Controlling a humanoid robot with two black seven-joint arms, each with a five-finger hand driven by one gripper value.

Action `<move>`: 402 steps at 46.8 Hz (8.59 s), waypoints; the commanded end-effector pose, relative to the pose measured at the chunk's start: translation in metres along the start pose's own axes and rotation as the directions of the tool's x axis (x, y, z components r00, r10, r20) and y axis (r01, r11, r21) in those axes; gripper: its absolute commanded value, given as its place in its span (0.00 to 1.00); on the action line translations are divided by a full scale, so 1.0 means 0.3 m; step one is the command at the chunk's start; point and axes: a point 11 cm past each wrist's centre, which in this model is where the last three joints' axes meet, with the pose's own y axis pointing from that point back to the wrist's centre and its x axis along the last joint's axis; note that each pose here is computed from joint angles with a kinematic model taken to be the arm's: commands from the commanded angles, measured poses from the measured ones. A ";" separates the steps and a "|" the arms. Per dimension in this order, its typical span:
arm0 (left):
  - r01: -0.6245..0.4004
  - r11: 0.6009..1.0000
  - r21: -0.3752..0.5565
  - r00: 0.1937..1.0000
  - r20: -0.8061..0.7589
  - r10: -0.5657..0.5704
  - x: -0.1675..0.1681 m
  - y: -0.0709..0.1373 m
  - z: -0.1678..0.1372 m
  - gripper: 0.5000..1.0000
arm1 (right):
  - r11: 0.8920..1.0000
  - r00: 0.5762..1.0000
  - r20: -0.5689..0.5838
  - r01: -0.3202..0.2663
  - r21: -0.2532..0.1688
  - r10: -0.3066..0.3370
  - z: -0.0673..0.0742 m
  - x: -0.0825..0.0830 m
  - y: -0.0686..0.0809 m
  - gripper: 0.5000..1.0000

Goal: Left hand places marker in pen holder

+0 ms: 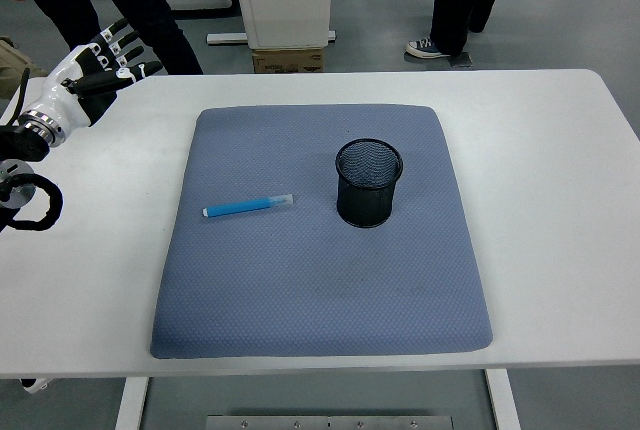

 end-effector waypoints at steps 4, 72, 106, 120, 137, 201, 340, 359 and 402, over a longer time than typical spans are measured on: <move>0.065 0.995 0.070 0.988 0.137 -0.074 -0.056 -0.024 -0.005 1.00 | 1.000 1.000 0.000 0.000 0.000 0.000 0.000 0.000 0.000 1.00; 0.115 0.622 0.774 -0.009 0.627 -0.779 -0.445 -0.008 -0.127 1.00 | 1.000 1.000 0.000 0.000 0.000 0.000 0.000 0.000 0.000 1.00; 0.147 0.584 0.798 -0.076 0.598 -0.798 -0.562 -0.024 -0.109 1.00 | 1.000 1.000 0.000 0.000 0.000 0.000 0.000 0.000 0.000 1.00; 0.147 0.557 0.818 -0.086 0.571 -0.816 -0.578 -0.018 -0.112 1.00 | 1.000 1.000 0.000 0.000 0.000 0.000 0.000 0.000 0.000 1.00; 0.093 0.557 0.825 -0.095 0.564 -0.820 -0.567 -0.018 -0.140 1.00 | 1.000 1.000 0.000 0.000 -0.001 0.000 0.003 0.000 0.000 1.00; 0.135 0.538 0.832 -0.130 0.553 -0.823 -0.657 -0.013 -0.206 1.00 | 1.000 1.000 0.000 0.000 0.000 0.000 0.000 0.000 0.000 1.00; 0.039 0.578 0.815 -0.314 0.559 -0.767 -0.648 0.004 -0.230 0.37 | 1.000 1.000 0.000 0.000 0.000 0.000 0.000 0.000 0.000 1.00; 0.037 0.575 0.818 -0.319 0.554 -0.768 -0.646 0.010 -0.239 0.17 | 1.000 1.000 0.000 0.000 0.000 0.000 0.000 0.000 0.000 1.00; 0.019 0.567 0.823 -0.324 0.542 -0.776 -0.621 0.016 -0.244 0.00 | 1.000 1.000 0.000 0.000 0.000 0.000 0.000 0.000 0.000 1.00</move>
